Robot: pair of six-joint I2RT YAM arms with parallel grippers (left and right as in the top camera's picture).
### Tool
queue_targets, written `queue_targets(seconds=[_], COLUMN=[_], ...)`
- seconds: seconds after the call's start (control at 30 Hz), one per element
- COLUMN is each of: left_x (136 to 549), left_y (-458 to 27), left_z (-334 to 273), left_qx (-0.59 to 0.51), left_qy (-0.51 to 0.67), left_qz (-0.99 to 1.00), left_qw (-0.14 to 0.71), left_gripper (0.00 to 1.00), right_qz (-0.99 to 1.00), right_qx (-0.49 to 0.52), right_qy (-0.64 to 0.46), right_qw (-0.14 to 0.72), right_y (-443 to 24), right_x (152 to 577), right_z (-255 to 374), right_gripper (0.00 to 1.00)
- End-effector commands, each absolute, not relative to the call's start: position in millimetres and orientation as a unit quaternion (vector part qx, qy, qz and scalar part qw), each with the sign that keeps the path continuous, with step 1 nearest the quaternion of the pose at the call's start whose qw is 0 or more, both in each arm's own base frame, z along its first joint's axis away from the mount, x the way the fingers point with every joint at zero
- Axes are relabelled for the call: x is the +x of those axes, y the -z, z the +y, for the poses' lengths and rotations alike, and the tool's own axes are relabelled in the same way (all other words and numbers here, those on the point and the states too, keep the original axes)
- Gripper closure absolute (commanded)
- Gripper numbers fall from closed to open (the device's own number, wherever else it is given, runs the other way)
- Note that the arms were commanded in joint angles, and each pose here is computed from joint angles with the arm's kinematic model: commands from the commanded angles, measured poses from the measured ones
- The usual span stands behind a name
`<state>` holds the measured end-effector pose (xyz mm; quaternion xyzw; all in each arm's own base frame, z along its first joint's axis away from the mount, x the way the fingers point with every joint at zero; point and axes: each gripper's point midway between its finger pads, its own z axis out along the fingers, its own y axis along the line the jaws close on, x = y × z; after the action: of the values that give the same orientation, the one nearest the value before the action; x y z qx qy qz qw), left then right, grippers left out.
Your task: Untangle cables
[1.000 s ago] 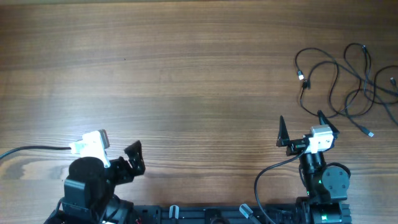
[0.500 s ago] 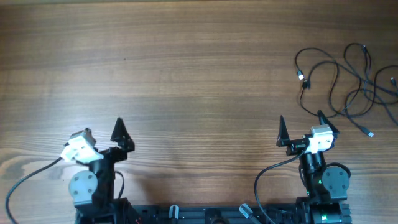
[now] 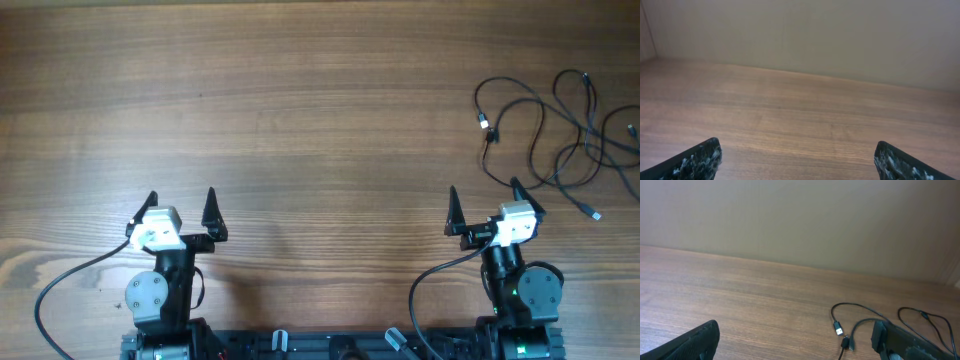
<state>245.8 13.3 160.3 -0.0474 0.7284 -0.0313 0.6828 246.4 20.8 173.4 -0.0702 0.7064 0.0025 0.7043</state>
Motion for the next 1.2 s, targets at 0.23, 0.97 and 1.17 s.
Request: queue_targets(seconds=[0.23, 0.97, 1.17], left_x=[246.0, 245.5, 245.5], left_y=[-177.5, -159.2, -159.3], left_z=[10.9, 12.1, 12.1], left_qx=[-0.005, -0.043, -0.043], left_qy=[0.004, 0.035, 0.035], left_qz=[0.703, 0.728, 0.728], left_qw=[0.711, 0.683, 0.683], left_gripper=[0.0, 0.0, 0.0], right_qz=[0.702, 0.702, 0.702], right_qx=[-0.077, -0.077, -0.077], right_qy=[-0.003, -0.003, -0.003], right_qw=[0.708, 0.708, 0.708], right_y=[-175.5, -175.5, -175.5], right_x=[245.6, 245.6, 245.6], right_z=[22.3, 22.3, 22.4], right_gripper=[0.0, 0.0, 0.0])
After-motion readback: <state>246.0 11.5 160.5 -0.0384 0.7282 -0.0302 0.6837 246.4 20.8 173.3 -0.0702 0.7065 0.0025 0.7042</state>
